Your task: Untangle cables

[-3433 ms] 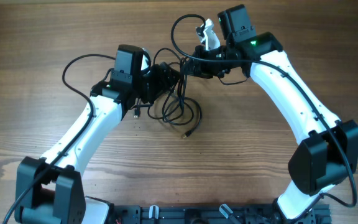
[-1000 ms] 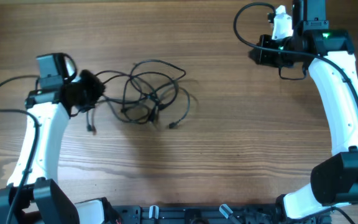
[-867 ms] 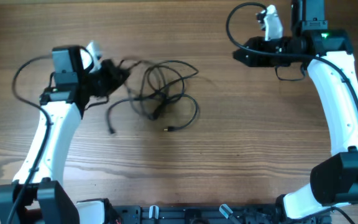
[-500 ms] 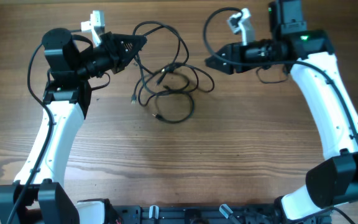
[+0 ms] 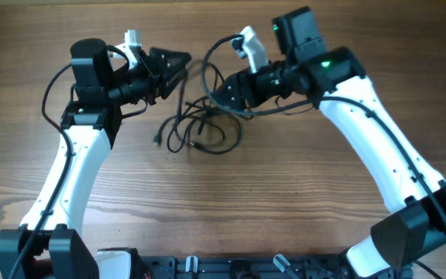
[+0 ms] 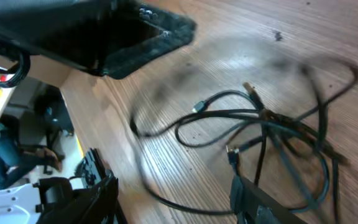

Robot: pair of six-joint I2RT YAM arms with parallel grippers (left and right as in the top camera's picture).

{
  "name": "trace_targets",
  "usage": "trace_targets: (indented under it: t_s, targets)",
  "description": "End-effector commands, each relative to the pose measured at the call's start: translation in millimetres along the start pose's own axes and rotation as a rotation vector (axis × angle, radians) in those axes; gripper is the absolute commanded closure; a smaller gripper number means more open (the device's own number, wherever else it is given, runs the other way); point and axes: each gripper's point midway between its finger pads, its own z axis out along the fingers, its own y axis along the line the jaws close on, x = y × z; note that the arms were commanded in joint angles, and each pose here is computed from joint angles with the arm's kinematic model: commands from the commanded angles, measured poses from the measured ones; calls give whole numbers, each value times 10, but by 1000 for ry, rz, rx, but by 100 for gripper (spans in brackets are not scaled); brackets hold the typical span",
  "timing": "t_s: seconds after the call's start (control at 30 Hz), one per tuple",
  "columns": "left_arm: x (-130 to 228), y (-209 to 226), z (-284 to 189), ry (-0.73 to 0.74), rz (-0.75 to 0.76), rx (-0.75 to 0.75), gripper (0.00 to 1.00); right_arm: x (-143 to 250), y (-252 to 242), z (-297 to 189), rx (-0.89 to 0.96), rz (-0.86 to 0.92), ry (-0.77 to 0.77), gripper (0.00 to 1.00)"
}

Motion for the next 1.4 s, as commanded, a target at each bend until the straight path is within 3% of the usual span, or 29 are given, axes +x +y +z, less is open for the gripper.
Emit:
trace_targets:
  t_s: [0.0,0.2,0.4,0.63,0.73,1.0,1.07,1.13,1.17,1.27,1.37]
  targets:
    - [-8,45,-31,-30,22,-42,35,-69,-129,26,80,60,-19,40]
    - [-98,702,-163,-159,-84,-331,36,-88,-183,23,112,148,-33,40]
    - [-73,1017,-300,-146,91,-503,36,181,-231,124,182,203,68,39]
    - [-114,1189,-495,-139,100,-568,35,587,-4,340,114,-214,267,39]
    - [-178,1255,-612,-162,64,-584,31,783,16,503,66,-387,334,32]
    - [-247,1344,-739,-197,35,-623,25,1134,-306,1107,24,-417,428,32]
    - [-250,1345,-741,-199,36,-624,24,1223,-320,1239,-3,-404,452,41]
    - [-255,1351,-746,-202,36,-628,24,1220,-312,1310,10,-333,445,82]
    - [-259,1356,-751,-204,37,-632,24,1172,-297,1304,17,-311,431,92]
    - [-266,1363,-758,-209,37,-638,24,894,-181,1171,38,-274,364,96]
    - [-262,1366,-759,-208,36,-639,24,329,132,750,64,-281,204,96]
